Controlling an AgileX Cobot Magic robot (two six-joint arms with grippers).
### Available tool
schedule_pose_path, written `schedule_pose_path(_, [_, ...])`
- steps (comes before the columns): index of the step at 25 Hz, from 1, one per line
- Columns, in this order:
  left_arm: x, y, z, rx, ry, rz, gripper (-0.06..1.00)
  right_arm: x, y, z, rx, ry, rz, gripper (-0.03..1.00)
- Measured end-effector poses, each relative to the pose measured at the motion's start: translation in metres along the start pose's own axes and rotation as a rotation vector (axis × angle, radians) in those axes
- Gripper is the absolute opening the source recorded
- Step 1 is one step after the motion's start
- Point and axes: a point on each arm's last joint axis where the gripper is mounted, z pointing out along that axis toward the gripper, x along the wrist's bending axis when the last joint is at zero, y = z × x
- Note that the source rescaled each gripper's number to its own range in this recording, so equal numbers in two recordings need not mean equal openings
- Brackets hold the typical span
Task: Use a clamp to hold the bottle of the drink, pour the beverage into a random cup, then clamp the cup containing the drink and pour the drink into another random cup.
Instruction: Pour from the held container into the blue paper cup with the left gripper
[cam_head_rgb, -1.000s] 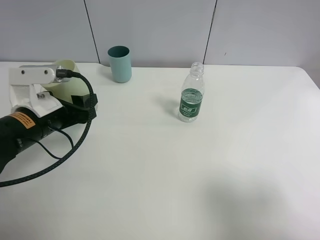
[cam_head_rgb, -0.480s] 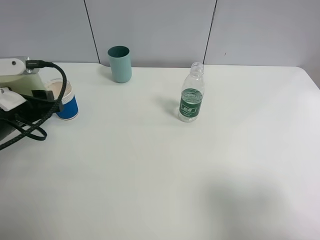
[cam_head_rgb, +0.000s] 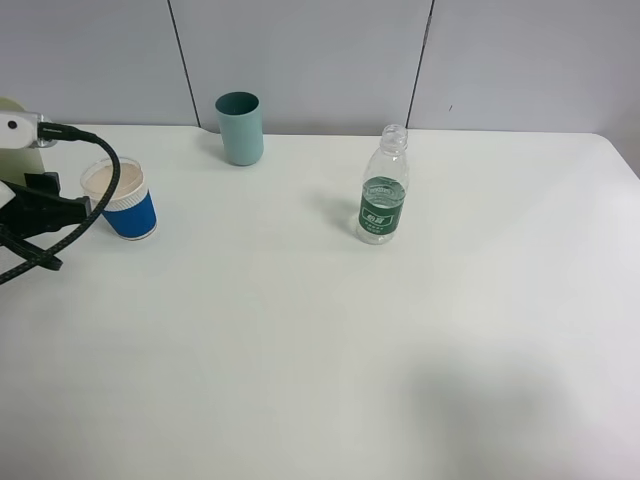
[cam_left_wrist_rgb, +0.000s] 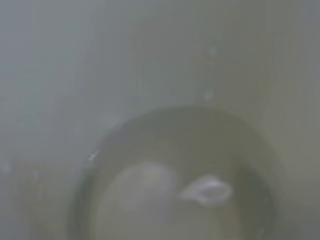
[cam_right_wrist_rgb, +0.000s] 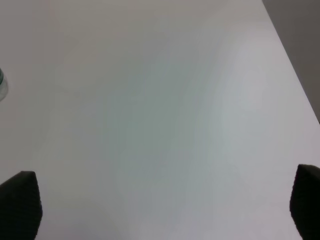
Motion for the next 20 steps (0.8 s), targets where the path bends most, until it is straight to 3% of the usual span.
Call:
schedule_pose_path(10, [0.023, -0.008, 0.011, 0.097, 0.135, -0.045, 0.02, 0.000, 0.000, 0.000, 0.000, 0.000, 0.000, 1.00])
schedule_pose_path(20, [0.026, 0.003, 0.023, 0.144, 0.140, 0.092, 0.02, 0.000, 0.000, 0.000, 0.000, 0.000, 0.000, 1.00])
